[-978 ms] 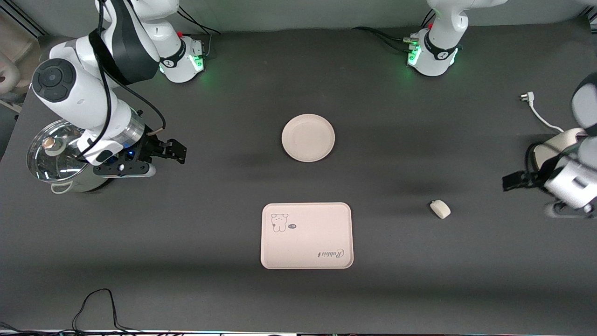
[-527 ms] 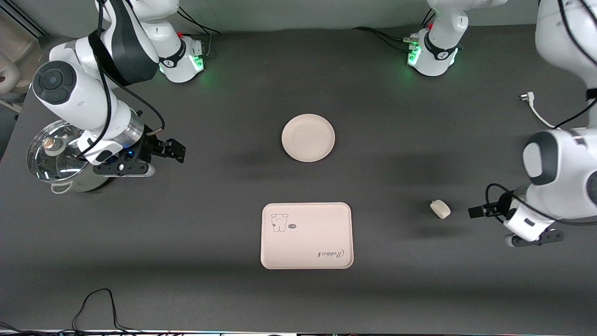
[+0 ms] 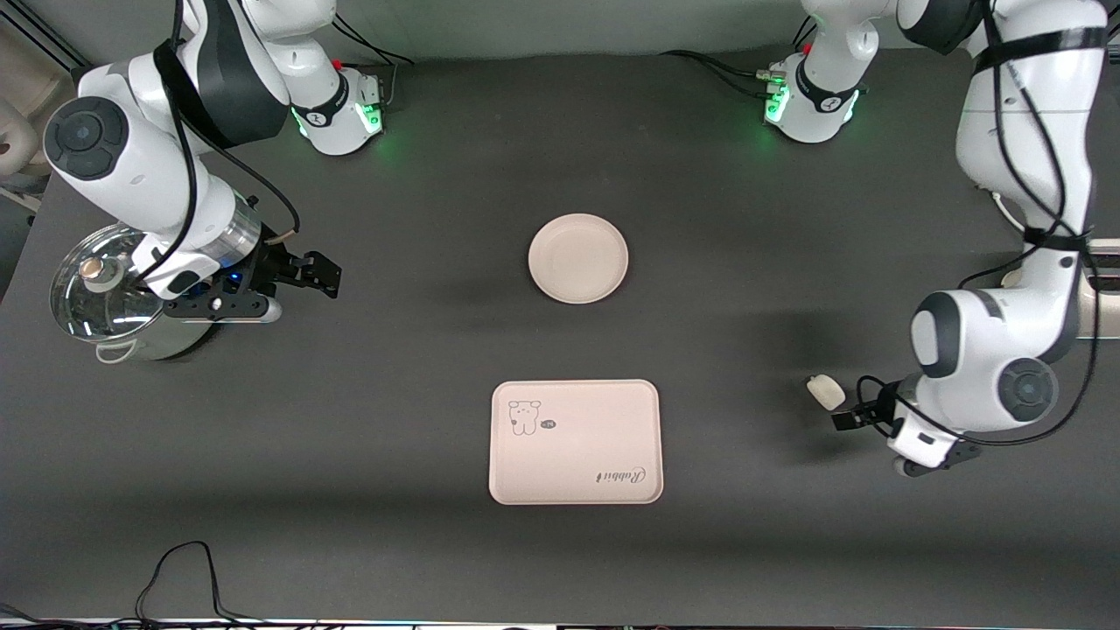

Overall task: Place bun in plate and plate on tray
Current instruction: 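Close the left gripper on the bun and lift it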

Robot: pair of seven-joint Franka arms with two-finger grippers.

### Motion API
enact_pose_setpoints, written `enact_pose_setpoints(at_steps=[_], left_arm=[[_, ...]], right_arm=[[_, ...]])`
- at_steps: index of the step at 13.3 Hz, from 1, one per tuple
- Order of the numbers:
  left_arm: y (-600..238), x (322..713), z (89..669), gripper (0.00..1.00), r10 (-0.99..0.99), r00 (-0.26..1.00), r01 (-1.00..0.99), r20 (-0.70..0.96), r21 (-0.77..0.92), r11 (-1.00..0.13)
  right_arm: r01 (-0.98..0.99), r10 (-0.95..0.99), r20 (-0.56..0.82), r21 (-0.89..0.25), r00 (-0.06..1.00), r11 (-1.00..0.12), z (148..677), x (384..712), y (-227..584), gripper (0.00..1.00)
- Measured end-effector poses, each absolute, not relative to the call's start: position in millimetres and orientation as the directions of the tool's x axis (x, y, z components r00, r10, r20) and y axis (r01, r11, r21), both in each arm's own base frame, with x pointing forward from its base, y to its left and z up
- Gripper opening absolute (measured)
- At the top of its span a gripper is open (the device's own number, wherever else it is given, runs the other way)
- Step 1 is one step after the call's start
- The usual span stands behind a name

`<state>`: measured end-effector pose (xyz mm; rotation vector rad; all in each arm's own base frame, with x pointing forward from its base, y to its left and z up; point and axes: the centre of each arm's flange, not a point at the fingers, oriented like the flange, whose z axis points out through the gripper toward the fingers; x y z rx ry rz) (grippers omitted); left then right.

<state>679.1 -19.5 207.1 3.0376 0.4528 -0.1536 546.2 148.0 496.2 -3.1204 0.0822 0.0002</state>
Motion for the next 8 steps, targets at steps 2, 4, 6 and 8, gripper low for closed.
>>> enact_pose_setpoints(at_steps=[2,4,6,8], left_arm=[[-24,671,186,1.0,0.29,0.95,0.297,-0.114,0.051,-0.954],[-26,667,180,0.97,0.298,0.947,0.306,-0.124,0.049,-0.951],[-36,666,180,0.96,0.313,0.941,0.321,-0.127,0.046,-0.946],[-46,663,178,0.89,0.318,0.939,0.326,-0.133,0.042,-0.944]], right_arm=[[-0.05,-0.051,0.021,-0.025,0.998,-0.998,508,548,140,1.0],[-0.013,-0.014,0.035,-0.027,0.999,-1.0,514,549,139,1.0],[0.031,0.029,0.055,-0.03,0.998,-0.999,522,553,140,1.0],[0.041,0.038,0.072,-0.034,0.997,-0.999,530,555,144,1.0]])
